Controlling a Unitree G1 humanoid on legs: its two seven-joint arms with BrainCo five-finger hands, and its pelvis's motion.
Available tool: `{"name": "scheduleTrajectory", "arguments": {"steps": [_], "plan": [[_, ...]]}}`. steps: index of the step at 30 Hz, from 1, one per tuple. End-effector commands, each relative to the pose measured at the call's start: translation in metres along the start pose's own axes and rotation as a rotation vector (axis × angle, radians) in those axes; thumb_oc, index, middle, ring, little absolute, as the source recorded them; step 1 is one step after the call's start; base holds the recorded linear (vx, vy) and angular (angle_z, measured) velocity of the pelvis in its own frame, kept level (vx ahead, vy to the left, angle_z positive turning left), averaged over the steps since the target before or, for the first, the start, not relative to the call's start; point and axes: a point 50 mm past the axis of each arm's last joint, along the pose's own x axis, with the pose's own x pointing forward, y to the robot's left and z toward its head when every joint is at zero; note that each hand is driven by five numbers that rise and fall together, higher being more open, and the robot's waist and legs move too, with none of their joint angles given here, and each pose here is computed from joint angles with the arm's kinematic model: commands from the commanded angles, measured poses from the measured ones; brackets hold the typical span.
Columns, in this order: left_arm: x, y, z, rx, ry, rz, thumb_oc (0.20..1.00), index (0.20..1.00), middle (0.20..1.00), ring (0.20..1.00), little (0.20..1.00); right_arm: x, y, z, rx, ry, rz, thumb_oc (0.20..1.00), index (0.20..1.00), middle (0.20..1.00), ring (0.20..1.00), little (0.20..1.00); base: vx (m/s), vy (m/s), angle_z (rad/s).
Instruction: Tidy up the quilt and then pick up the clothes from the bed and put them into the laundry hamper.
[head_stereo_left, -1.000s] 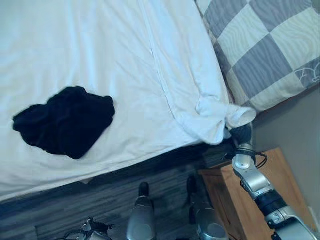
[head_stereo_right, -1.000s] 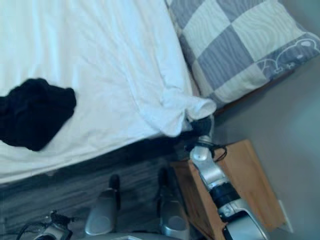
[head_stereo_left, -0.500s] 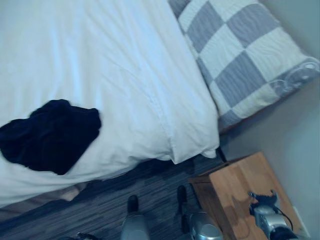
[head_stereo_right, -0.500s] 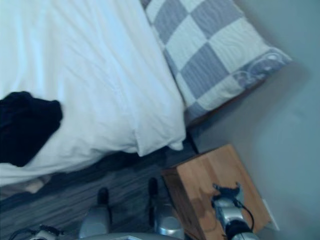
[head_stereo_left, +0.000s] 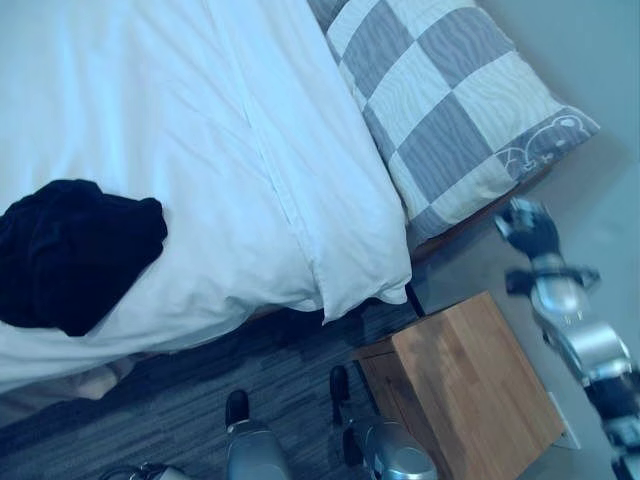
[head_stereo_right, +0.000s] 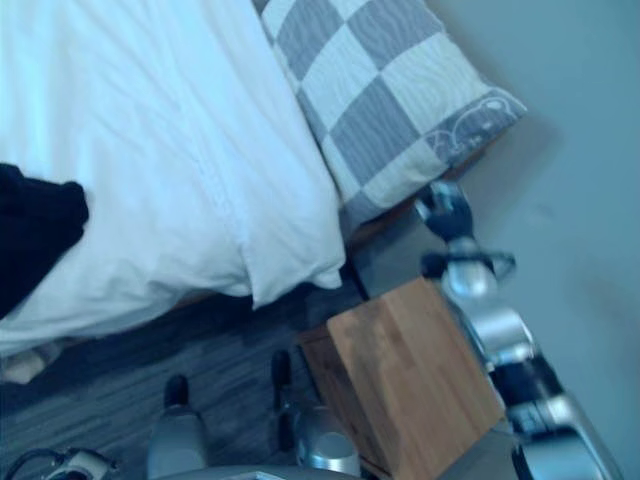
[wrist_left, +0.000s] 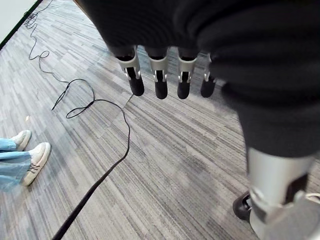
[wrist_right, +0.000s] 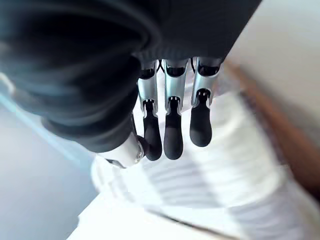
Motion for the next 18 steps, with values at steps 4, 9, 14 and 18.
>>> {"name": "scheduleTrajectory", "arguments": {"steps": [4,9,14,18], "plan": [[0.007,0.027,-0.017,-0.182,0.157,0.048,1.0,1.0,1.0,1.0,1.0,0.046,-0.018,0.049,-0.106,-0.062,-0.109,0.2,0.2,0.2,0.2,0.2,0.09,-0.221,0.19],[0.014,0.037,-0.026,-0.299,0.063,0.016,1.0,1.0,1.0,1.0,1.0,0.087,-0.06,0.01,-0.278,0.265,-0.344,0.2,0.2,0.2,0.2,0.2,-0.04,-0.247,0.48],[0.012,0.02,-0.02,-0.273,-0.07,-0.016,1.0,1.0,1.0,1.0,1.0,0.08,-0.073,-0.023,-0.205,0.404,-0.381,0.2,0.2,0.2,0.2,0.2,-0.15,0.031,0.24],[0.009,0.011,-0.013,-0.248,-0.121,-0.03,1.0,1.0,1.0,1.0,1.0,0.073,-0.06,-0.035,-0.15,0.371,-0.355,0.2,0.2,0.2,0.2,0.2,-0.15,0.098,0.01]]}}
